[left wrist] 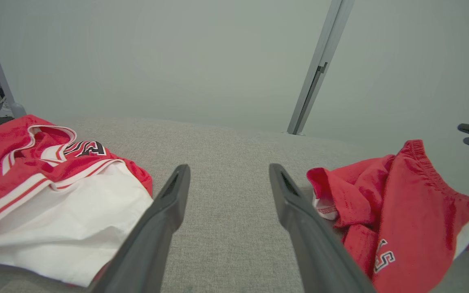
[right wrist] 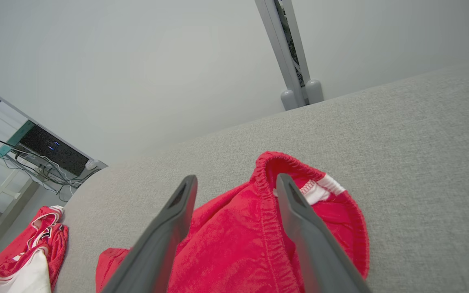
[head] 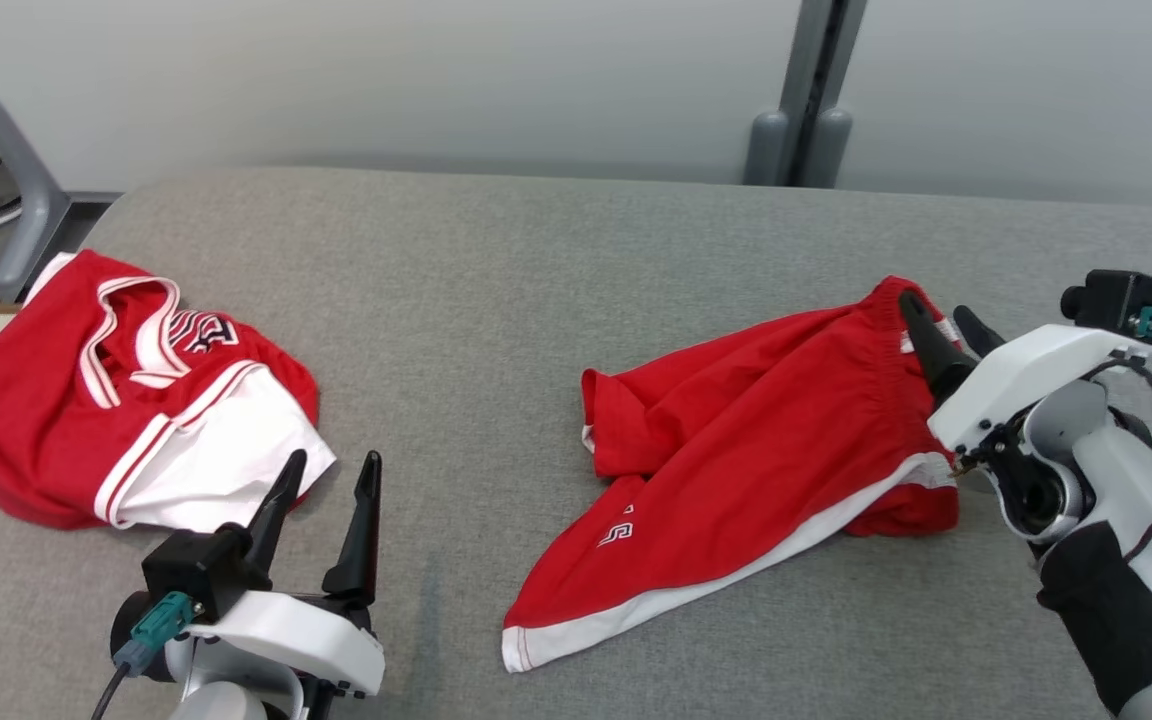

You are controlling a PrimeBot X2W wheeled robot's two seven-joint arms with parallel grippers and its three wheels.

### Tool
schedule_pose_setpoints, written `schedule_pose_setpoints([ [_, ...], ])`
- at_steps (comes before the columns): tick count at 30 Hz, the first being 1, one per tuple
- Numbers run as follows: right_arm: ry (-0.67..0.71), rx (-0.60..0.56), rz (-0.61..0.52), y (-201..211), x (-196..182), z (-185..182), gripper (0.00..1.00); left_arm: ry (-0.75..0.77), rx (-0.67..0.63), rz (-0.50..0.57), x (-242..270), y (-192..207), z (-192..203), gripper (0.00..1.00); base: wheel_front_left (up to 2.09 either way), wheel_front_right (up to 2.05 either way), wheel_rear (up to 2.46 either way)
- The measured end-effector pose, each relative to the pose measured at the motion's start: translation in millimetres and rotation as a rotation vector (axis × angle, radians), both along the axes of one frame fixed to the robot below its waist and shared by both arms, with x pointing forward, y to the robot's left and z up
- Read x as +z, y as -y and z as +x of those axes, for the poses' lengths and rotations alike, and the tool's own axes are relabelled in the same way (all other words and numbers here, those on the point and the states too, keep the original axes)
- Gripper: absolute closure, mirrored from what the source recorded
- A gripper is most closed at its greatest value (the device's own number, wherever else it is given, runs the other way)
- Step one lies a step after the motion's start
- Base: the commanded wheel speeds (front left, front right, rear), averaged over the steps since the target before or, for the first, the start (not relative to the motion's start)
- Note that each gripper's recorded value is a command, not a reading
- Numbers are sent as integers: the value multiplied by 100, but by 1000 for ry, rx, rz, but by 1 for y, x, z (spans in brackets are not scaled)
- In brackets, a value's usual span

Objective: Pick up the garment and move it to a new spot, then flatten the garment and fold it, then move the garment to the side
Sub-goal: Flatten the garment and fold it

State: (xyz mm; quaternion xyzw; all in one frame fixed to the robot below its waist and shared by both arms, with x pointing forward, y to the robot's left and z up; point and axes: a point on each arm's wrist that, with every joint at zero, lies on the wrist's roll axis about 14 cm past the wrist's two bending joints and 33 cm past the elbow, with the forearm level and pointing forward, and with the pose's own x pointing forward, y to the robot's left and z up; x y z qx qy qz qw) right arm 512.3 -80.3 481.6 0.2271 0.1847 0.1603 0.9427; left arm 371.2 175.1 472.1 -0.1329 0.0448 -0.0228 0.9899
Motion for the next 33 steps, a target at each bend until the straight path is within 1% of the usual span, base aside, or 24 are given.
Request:
schedule_pose_setpoints([
  [4, 107, -5, 6, 9, 20, -21, 0, 59, 7, 25, 17, -2, 2, 0, 0, 0, 0],
  [7, 206, -29, 6, 22, 36, -38, 0, 108, 37, 19, 33, -7, 3, 0, 0, 0, 0],
  [8, 264, -44, 16, 29, 43, -52, 0, 158, 48, 19, 48, -8, 2, 0, 0, 0, 0],
  [9, 282, -43, 8, 32, 43, -60, 0, 179, 54, 23, 54, -10, 2, 0, 0, 0, 0],
  [13, 311, -69, -23, 50, 32, -90, 0, 203, 69, 37, 59, -11, -3, 0, 0, 0, 0],
  [16, 347, -110, -24, 62, 34, -102, 0, 196, 96, 29, 55, -15, -7, 0, 0, 0, 0],
  [20, 419, -187, -34, 77, 47, -114, 0, 192, 84, 21, 51, -12, -11, 0, 0, 0, 0],
  [22, 450, -205, -65, 78, 49, -121, 0, 194, 76, 20, 50, -9, -12, 0, 0, 0, 0],
  [25, 466, -234, -73, 75, 48, -131, 0, 199, 73, 22, 50, -8, -15, 0, 0, 0, 0],
  [27, 472, -236, -97, 73, 46, -136, 0, 185, 65, 22, 44, -6, -19, 0, 0, 0, 0],
  [30, 473, -240, -121, 72, 44, -139, 0, 177, 61, 22, 40, -4, -22, 0, 0, 0, 0],
  [33, 495, -250, -121, 71, 51, -138, 0, 182, 59, 27, 41, -4, -21, 0, 0, 0, 0],
])
